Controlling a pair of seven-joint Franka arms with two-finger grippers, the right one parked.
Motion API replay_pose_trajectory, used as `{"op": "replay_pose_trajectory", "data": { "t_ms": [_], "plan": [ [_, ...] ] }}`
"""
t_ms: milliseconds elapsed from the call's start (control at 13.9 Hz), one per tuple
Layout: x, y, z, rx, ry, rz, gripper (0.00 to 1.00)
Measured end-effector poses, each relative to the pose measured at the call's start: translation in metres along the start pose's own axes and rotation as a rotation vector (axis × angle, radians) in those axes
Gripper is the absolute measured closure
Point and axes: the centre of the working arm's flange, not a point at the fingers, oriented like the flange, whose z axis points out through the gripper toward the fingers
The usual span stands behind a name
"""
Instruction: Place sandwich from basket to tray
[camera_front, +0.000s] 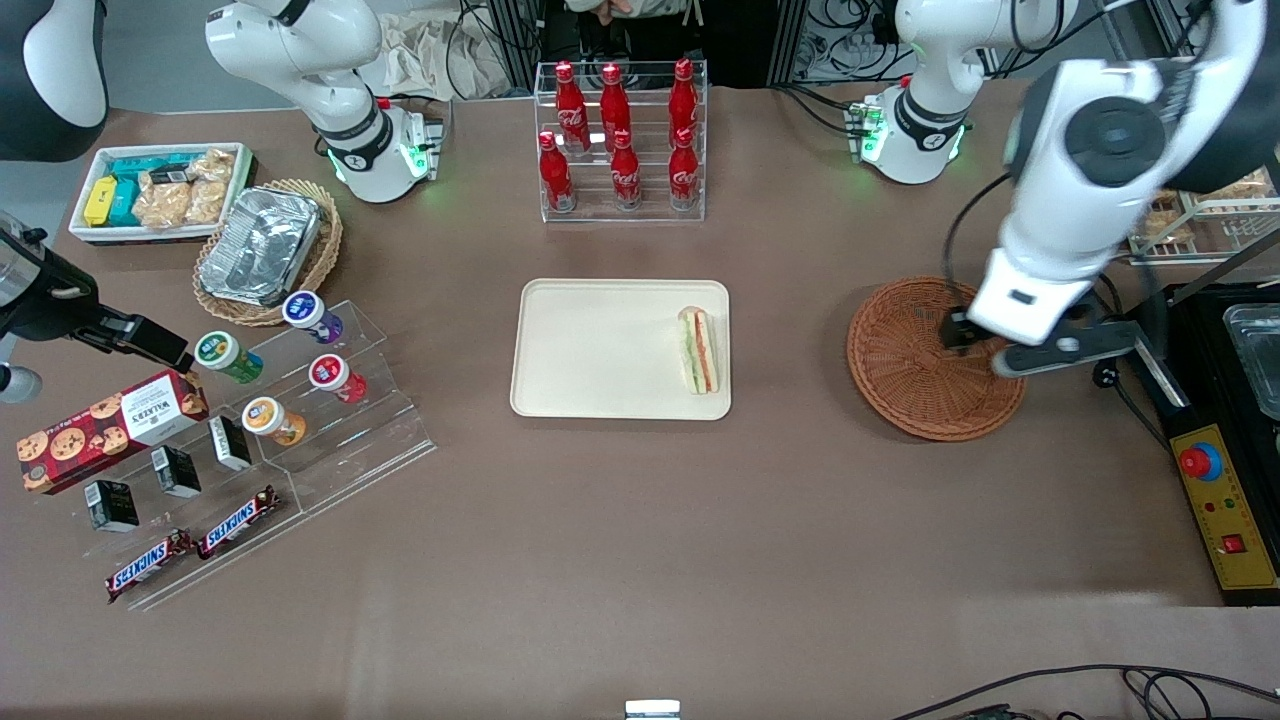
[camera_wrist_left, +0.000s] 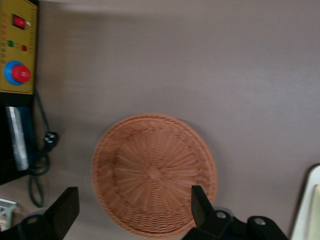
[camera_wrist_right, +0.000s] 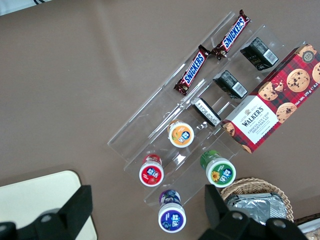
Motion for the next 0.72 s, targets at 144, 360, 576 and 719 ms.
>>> {"op": "replay_pose_trajectory", "data": {
  "t_ms": [144,360,576,719],
  "plan": [
    [-0.005,-0.029,-0.014,-0.048,-0.035,0.03,0.0],
    [-0.017,-0.098,-0.043,-0.136,-0.069,0.074,0.0],
    [-0.045,-0.13,-0.081,-0.155,-0.064,0.107,0.0],
    [-0.058,-0.134,-0.114,-0.157,-0.053,0.111,0.0]
  ]
}}
